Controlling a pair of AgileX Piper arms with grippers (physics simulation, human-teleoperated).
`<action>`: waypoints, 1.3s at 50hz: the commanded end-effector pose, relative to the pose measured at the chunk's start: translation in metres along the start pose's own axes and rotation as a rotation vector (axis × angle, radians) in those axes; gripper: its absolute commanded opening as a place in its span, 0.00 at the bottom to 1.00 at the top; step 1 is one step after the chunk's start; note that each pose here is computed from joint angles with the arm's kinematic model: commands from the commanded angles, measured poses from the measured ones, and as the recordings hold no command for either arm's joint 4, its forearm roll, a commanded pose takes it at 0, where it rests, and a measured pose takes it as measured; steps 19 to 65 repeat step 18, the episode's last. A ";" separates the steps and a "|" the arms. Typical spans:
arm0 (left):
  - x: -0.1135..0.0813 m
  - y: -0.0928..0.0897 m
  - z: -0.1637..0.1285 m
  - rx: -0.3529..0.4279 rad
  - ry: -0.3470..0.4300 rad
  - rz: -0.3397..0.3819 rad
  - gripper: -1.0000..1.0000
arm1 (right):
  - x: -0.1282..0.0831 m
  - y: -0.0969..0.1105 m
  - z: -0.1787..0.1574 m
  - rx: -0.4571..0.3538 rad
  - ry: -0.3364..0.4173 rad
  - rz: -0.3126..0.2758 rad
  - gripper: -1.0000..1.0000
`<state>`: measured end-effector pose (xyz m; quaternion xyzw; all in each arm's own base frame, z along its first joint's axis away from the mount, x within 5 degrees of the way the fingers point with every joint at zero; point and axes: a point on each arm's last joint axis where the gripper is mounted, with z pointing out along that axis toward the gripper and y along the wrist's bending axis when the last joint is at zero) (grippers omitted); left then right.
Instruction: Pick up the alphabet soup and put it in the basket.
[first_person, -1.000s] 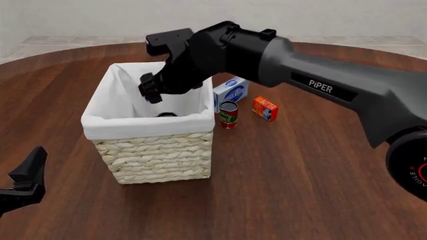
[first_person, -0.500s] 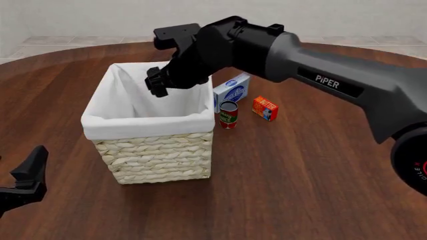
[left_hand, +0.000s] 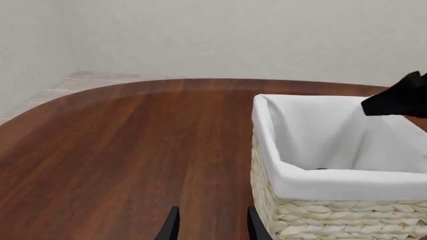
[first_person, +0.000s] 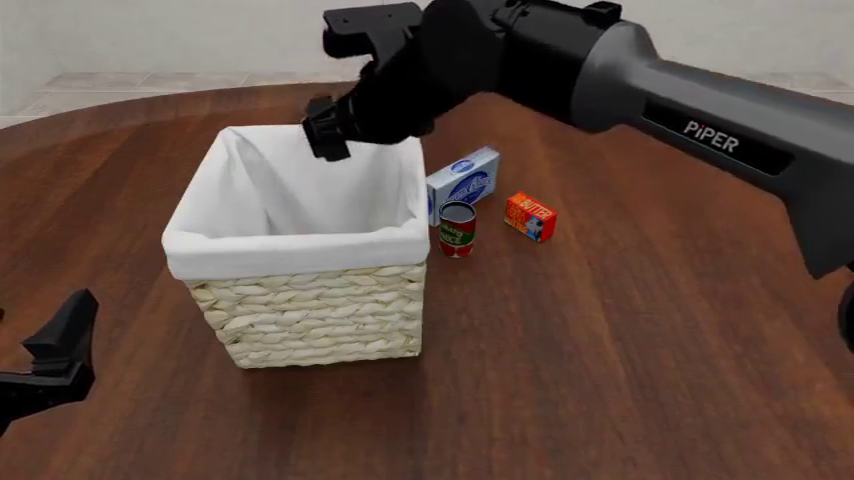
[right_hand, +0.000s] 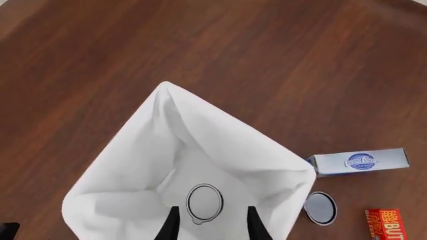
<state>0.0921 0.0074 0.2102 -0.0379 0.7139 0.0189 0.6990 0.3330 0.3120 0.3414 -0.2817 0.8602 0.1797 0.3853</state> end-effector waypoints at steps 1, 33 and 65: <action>0.000 -0.001 -0.002 0.006 -0.001 0.001 1.00 | -0.016 -0.006 -0.038 0.010 -0.044 -0.007 1.00; 0.000 -0.002 -0.012 0.020 -0.009 0.009 1.00 | -0.018 -0.010 -0.108 0.014 -0.115 -0.025 1.00; 0.000 -0.002 -0.012 0.020 -0.009 0.009 1.00 | -0.018 -0.010 -0.108 0.014 -0.115 -0.025 1.00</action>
